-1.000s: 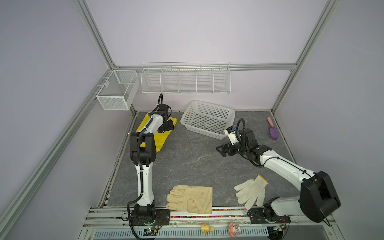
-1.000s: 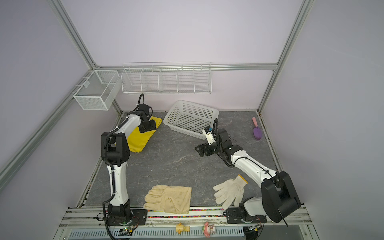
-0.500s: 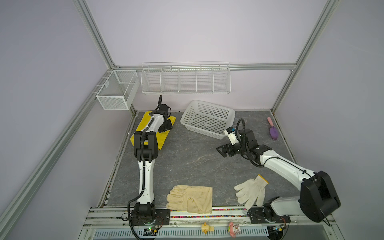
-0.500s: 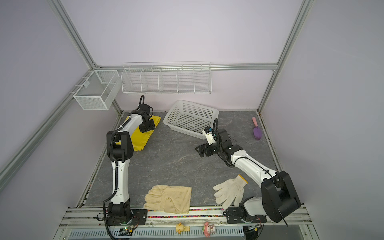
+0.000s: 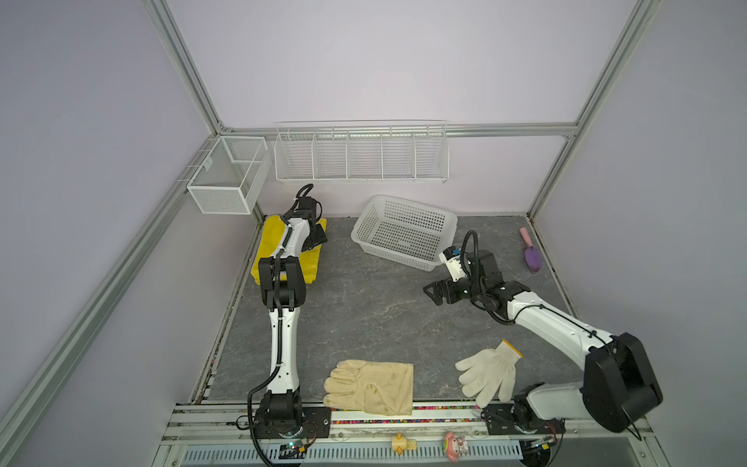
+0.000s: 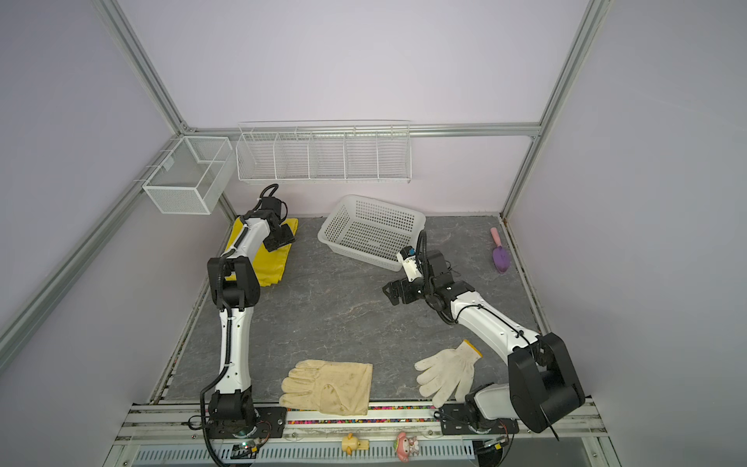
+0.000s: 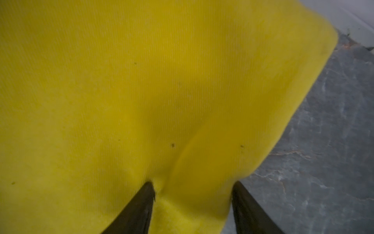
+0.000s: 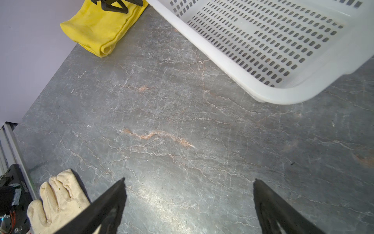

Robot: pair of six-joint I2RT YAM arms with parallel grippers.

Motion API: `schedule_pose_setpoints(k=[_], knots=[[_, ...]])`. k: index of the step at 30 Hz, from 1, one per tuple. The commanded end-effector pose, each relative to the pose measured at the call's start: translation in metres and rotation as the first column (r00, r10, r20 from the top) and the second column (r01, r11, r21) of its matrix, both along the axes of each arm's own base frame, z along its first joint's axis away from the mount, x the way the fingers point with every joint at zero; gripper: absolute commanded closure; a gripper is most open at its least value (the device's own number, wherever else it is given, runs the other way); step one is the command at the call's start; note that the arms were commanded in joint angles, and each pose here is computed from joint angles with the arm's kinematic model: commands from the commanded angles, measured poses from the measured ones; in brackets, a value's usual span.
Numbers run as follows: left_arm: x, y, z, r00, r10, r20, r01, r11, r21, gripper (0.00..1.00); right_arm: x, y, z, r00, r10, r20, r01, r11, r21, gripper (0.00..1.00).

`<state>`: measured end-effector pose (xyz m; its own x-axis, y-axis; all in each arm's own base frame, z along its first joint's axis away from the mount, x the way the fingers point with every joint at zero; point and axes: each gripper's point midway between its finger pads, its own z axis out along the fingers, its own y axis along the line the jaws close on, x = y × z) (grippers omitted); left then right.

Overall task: Fold and stack the trousers
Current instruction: Move the trousers to the top-left of the table, then reset both arms

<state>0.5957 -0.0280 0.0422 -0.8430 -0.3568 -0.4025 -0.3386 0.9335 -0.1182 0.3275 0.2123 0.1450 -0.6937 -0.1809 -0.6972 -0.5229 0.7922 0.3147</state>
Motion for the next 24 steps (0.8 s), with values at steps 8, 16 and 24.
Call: schedule_pose_setpoints(k=[8, 16, 24], knots=[[-0.038, -0.014, 0.079, 0.965, -0.248, 0.084, 0.244, 0.968, 0.051, 0.19, 0.037, -0.061, 0.019, 0.975, -0.211, 0.065, 0.207, 0.976, 0.066, 0.11], [-0.114, 0.006, 0.115, 0.916, -0.34, 0.213, 0.301, 0.933, 0.195, 0.09, 0.071, -0.161, 0.009, 0.845, -0.507, 0.171, 0.516, 0.856, -0.008, 0.12], [-0.172, 0.04, 0.096, 0.894, -0.294, 0.338, 0.197, 0.936, 0.292, 0.06, 0.076, -0.228, -0.016, 0.715, -0.617, 0.328, 0.679, 0.725, -0.116, 0.12]])
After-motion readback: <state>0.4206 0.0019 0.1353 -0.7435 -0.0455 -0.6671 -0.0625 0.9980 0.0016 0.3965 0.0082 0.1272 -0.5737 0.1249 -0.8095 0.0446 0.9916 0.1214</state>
